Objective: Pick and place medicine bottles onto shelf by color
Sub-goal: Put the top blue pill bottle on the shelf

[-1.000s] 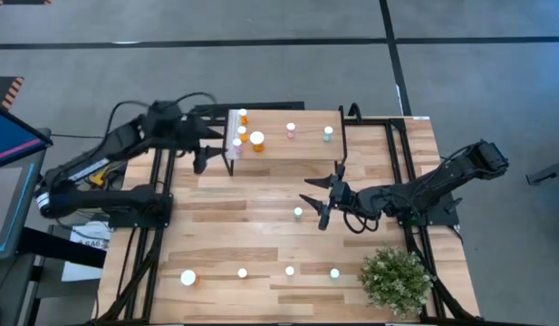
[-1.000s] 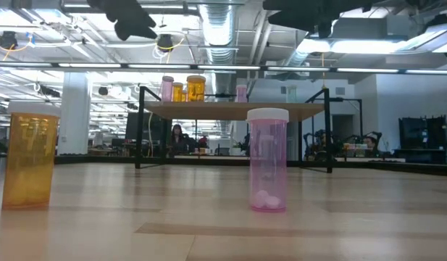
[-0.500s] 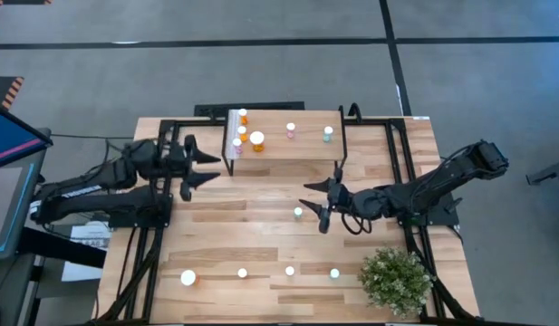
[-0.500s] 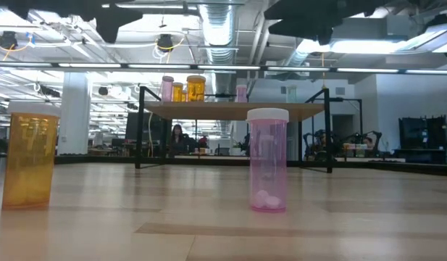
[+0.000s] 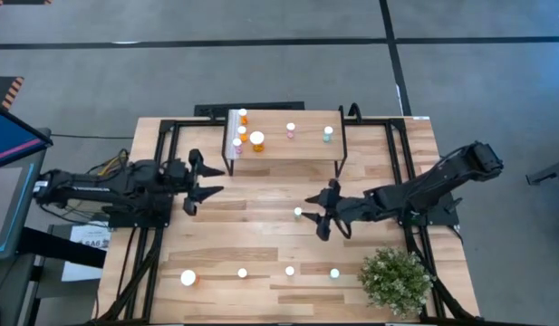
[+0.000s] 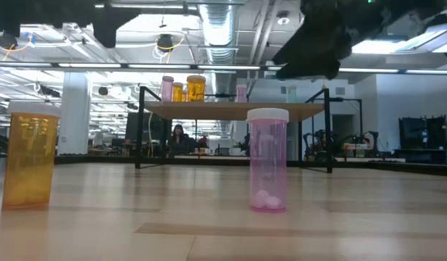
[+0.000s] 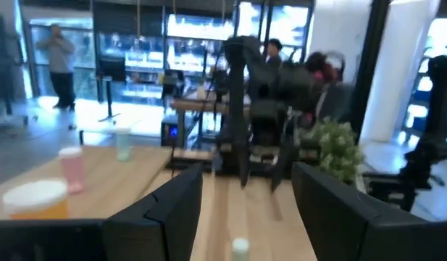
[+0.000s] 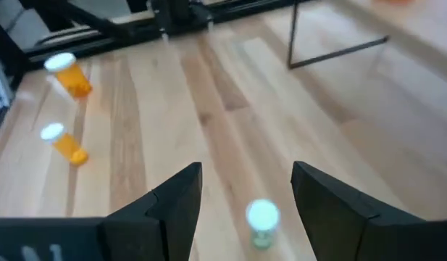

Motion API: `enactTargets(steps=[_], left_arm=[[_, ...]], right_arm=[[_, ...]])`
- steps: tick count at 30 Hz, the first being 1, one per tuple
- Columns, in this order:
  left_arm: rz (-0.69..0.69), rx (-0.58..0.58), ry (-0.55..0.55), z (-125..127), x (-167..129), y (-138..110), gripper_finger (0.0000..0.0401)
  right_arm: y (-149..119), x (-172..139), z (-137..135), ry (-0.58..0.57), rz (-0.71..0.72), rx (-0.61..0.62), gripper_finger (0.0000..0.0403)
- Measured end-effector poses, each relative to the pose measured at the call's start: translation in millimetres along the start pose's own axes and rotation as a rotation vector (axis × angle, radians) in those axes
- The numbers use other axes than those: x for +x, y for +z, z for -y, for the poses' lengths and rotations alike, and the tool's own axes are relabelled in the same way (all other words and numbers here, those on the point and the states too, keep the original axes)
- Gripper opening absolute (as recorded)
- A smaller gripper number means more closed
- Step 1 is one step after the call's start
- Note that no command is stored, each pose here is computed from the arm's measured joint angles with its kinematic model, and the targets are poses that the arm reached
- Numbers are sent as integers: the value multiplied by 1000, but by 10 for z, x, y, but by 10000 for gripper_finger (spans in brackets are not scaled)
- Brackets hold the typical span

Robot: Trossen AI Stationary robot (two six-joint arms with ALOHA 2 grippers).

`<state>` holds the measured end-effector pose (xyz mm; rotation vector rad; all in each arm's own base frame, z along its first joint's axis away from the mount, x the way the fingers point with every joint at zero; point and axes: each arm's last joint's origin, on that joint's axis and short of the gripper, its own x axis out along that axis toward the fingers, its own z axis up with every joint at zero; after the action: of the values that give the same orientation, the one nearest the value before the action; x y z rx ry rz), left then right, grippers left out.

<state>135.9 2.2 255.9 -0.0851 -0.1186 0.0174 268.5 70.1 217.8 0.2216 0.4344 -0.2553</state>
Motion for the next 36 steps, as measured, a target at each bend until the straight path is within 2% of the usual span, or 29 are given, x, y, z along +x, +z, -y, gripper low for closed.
enactTargets(steps=[4,12,20,26,30,36], left_arm=[[11,-3,-37,49,-3,10,201],[1,-7,-82,112,-6,0,201],[-1,-15,-91,126,-8,-3,201],[-13,-16,-91,126,-8,-14,201],[-20,-15,-90,125,-7,-21,201],[-19,-16,-87,124,-7,-21,201]], right_arm=[[-153,187,-30,20,-63,-16,235],[-357,421,-41,-13,-104,-52,235],[-470,615,121,-93,-155,6,235],[-455,637,174,-103,-159,24,235],[-440,629,161,-68,-164,27,234],[-491,654,163,-61,-194,35,221]])
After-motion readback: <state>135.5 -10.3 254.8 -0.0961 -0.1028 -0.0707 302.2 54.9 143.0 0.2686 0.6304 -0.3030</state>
